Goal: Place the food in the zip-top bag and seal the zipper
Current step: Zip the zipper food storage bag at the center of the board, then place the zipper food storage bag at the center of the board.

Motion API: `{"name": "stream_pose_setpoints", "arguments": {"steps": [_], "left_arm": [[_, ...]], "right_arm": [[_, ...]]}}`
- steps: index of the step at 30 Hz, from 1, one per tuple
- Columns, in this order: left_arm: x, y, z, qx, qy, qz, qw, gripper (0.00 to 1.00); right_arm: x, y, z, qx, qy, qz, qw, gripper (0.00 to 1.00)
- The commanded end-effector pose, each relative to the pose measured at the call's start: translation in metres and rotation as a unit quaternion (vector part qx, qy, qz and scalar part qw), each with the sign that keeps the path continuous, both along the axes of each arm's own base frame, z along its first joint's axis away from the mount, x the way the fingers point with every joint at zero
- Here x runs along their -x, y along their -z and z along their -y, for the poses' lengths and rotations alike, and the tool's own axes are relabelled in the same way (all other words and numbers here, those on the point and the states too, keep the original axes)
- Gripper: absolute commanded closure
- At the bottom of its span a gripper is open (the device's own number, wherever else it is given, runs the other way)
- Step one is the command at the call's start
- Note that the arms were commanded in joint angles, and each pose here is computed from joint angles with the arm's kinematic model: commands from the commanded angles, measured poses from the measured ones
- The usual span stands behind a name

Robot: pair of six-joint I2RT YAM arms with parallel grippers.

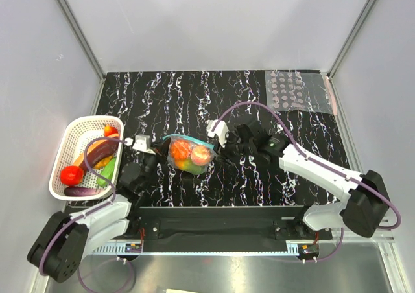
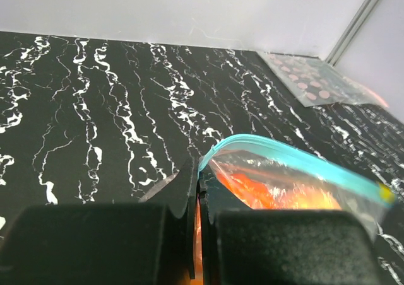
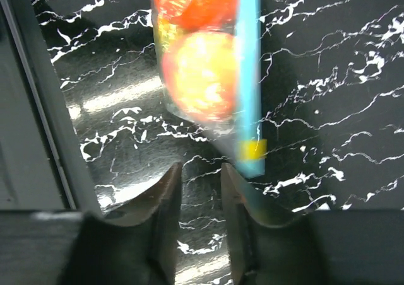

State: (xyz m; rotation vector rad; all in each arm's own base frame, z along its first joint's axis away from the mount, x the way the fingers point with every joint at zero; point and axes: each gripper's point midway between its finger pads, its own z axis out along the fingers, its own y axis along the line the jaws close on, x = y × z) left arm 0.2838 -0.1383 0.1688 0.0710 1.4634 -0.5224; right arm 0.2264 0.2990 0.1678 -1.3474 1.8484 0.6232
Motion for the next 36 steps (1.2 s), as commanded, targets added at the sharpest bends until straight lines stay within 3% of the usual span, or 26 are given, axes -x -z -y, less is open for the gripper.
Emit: {"name": "stream_pose_setpoints", "arguments": {"steps": [1,3,13,20,27,33,36], "left_arm": [[0.011,0.013,-0.003,-0.022,0.014,0.024,0.999,1.00],[0.013,0.015,-0.003,-0.025,0.016,0.026,0.999,1.00],[0.020,0.009,0.002,-0.034,0.037,0.051,0.997,1.00],[0.021,0.008,0.002,-0.033,0.039,0.053,0.997,1.00],[0.020,0.005,0.005,-0.033,0.044,0.054,0.997,1.00],[0.021,0.002,0.010,-0.036,0.059,0.060,0.996,1.00],[0.021,0.002,0.010,-0.036,0.058,0.060,0.996,1.00]], "right_arm": [[-0.015,-0.030,-0.009,-0.027,0.005,0.025,0.999,0.58],[-0.025,-0.036,-0.022,-0.035,0.006,0.027,0.999,0.52],[-0.059,-0.038,-0.057,-0.052,-0.015,0.011,0.998,0.43],[-0.063,-0.034,-0.071,-0.054,-0.054,-0.031,0.997,0.44],[-0.086,-0.046,-0.067,-0.100,0.029,-0.015,0.994,0.43],[-0.069,-0.032,-0.073,-0.087,-0.028,-0.059,0.994,0.44],[-0.066,-0.028,-0.077,-0.084,-0.043,-0.072,0.993,0.50]]}}
